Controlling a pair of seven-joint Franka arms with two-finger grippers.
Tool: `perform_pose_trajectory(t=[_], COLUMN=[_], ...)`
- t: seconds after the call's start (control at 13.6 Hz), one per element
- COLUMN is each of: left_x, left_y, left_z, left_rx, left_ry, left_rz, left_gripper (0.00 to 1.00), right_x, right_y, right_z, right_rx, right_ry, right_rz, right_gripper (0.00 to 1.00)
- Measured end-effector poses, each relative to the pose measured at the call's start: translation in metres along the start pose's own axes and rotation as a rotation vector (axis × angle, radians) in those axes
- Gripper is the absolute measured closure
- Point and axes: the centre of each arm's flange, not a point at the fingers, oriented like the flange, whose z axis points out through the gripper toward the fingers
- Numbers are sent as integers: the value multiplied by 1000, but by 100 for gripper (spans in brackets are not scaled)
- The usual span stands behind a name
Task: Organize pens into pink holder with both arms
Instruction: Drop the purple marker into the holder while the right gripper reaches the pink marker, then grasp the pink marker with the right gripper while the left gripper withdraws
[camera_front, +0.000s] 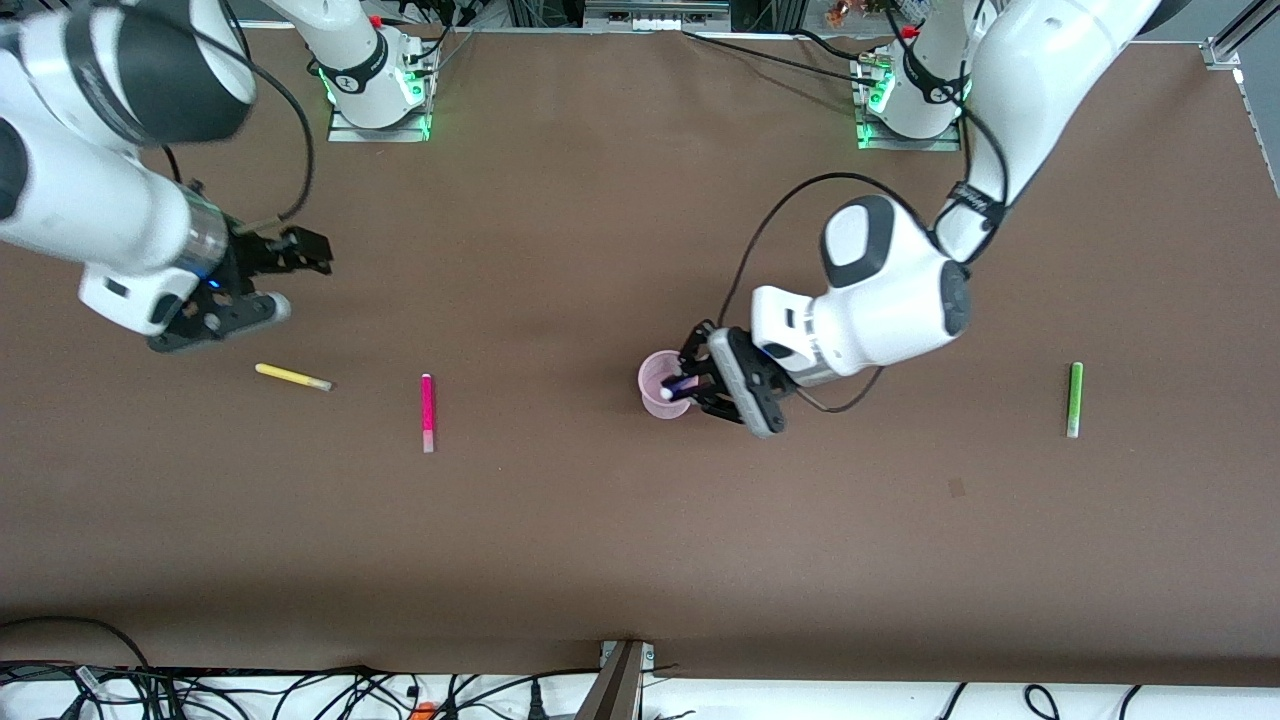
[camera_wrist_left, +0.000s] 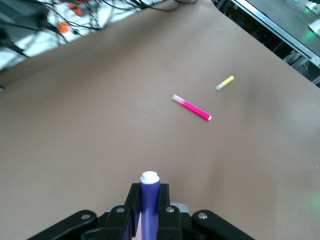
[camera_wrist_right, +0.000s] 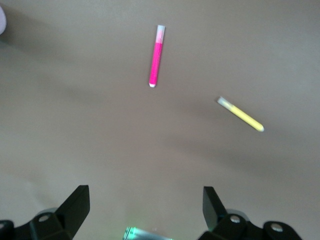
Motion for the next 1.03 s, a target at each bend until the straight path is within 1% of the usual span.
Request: perform_pose_trajectory(t=[0.15,0.22,0.44,0.59,0.66,0.74,0.81,0.88,0.96,1.03], left_x=[-13,-17,-19,-24,-26,-28,-30,-33,-34,-34], left_y=[3,3,0,-5,-6,-6,-5,-4,-4,-4], left_z=[34,43,47,50,53,56,59,62,63,63], left_rx=[-10,-11,4,13,14,15,13,10,9,9], left_ry=[-2,-2,10,14,13,13,9,5,3,3], left_rz=[46,59,136,197,224,270,328,382,416,432], left_gripper=[82,82,82,82,82,82,82,78,67,57], right_x=[36,53,92,104,106,107,107,105,102,98], right_y=[1,4,8,5,4,4,5,5,5,5], right_z=[53,80,154,187,194,199,206,216,230,243], right_rx=[2,8,16,15,15,15,14,14,13,14], right_ry=[-1,1,15,9,5,9,18,23,21,13], right_rz=[1,13,60,87,100,116,129,143,153,162], right_gripper=[0,0,2,3,5,5,8,9,9,13])
